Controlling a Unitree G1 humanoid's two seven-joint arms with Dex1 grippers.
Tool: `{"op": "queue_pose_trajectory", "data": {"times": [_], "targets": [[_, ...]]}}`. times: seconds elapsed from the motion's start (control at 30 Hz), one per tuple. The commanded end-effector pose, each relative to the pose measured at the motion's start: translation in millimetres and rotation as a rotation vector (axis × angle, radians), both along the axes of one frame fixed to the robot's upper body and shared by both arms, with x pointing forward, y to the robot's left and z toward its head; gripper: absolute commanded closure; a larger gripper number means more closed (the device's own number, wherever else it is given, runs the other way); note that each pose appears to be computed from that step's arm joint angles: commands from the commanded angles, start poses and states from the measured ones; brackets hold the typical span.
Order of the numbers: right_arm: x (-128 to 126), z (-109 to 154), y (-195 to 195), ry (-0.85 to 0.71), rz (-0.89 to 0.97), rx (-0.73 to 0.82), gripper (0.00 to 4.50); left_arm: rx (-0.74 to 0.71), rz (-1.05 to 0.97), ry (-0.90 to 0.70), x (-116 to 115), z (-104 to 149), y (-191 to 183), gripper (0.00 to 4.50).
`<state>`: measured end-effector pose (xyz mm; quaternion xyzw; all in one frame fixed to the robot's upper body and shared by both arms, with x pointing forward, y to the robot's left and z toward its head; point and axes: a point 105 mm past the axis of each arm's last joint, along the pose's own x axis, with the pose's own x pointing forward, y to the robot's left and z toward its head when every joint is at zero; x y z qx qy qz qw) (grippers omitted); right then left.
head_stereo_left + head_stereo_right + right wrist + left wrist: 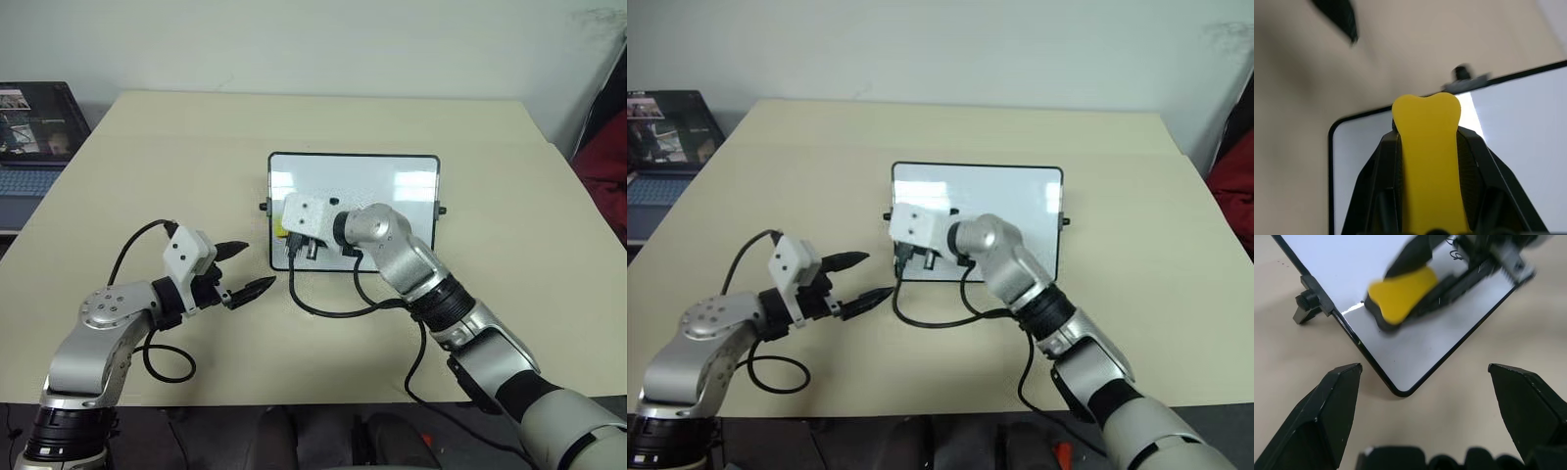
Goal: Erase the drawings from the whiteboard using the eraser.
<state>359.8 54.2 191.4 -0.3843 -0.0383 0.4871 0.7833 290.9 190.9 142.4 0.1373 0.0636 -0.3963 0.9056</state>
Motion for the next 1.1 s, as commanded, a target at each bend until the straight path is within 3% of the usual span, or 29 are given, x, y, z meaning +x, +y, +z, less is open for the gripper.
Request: {"op": "queue_pose_trajectory", "data": {"times": [0.03,0.37,0.93,1.07,1.1], "targets": [[7,30,-2,-0.089,-0.037,0.069,3.35,-0.006,-0.027,-0.041,-1,10,-6,0.00],[31,8,10,-0.163,-0.096,0.027,3.35,-0.010,-0.031,-0.040,-2,9,-8,0.00],[32,-42,-11,-0.069,-0.081,-0.197,3.35,-0.007,-0.032,-0.034,-3,10,-7,0.00],[26,-37,-12,-0.021,-0.066,-0.151,3.35,0.001,-0.035,-0.023,-3,8,-6,0.00],[22,-22,-7,-0.017,-0.049,-0.099,3.35,-0.001,-0.034,-0.026,-2,10,-6,0.00]]}}
